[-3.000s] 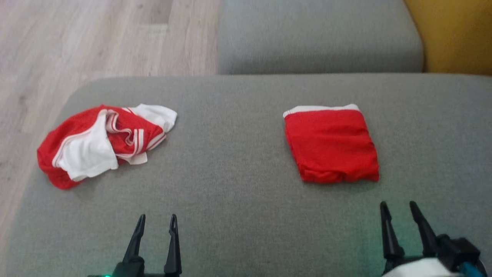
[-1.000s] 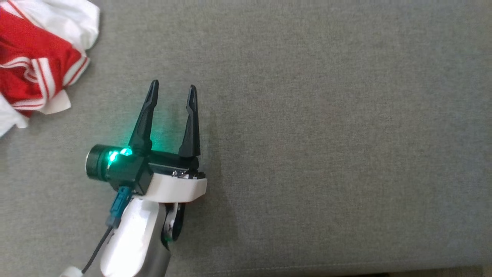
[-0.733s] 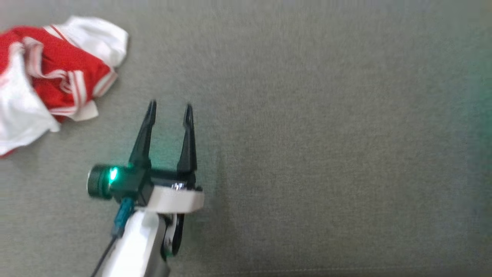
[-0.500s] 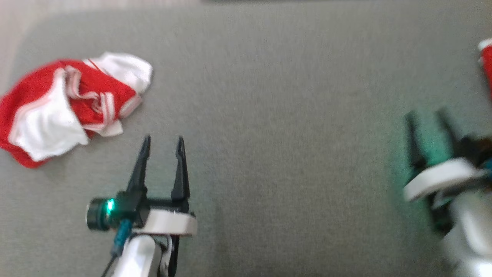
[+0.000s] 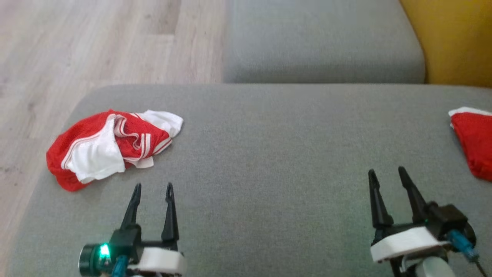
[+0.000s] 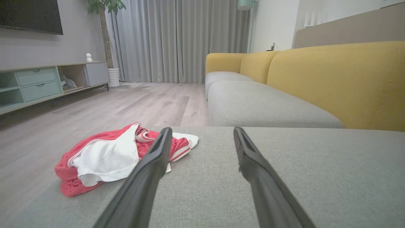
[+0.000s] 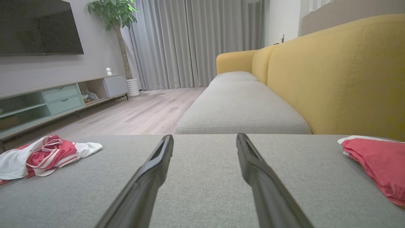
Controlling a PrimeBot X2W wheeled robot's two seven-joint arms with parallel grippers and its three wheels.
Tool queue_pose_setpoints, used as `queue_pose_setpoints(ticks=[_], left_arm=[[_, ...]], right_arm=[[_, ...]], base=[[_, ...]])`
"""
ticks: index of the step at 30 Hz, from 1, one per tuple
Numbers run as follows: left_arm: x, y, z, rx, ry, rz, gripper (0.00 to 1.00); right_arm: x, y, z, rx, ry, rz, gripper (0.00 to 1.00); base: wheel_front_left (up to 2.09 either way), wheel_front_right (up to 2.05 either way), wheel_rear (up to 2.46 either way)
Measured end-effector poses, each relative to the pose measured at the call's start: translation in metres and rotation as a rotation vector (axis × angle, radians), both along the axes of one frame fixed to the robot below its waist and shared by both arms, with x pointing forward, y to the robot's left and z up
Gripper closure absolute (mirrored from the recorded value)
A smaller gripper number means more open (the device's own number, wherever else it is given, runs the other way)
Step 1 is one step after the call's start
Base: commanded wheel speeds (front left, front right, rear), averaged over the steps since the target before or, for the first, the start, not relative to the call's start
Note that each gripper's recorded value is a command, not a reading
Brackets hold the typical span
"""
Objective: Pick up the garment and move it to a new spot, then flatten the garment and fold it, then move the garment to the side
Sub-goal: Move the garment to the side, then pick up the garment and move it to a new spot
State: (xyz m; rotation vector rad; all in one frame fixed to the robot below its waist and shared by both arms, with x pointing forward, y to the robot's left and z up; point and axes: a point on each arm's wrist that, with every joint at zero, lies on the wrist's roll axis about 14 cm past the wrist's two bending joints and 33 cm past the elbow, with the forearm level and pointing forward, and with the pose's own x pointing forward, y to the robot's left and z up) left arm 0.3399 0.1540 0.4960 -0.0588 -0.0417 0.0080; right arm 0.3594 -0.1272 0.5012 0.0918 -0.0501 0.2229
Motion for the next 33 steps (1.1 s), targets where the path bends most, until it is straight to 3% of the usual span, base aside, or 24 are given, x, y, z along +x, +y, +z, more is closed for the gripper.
queue_pose_setpoints(ticks=[33], left_arm=[[-0.002, 0.011, -0.006, 0.031, 0.017, 0.024, 0.0]], right_arm=[[-0.005, -0.006, -0.01, 0.039, 0.035, -0.026, 0.0]], base=[[0.0, 0.0, 0.0]])
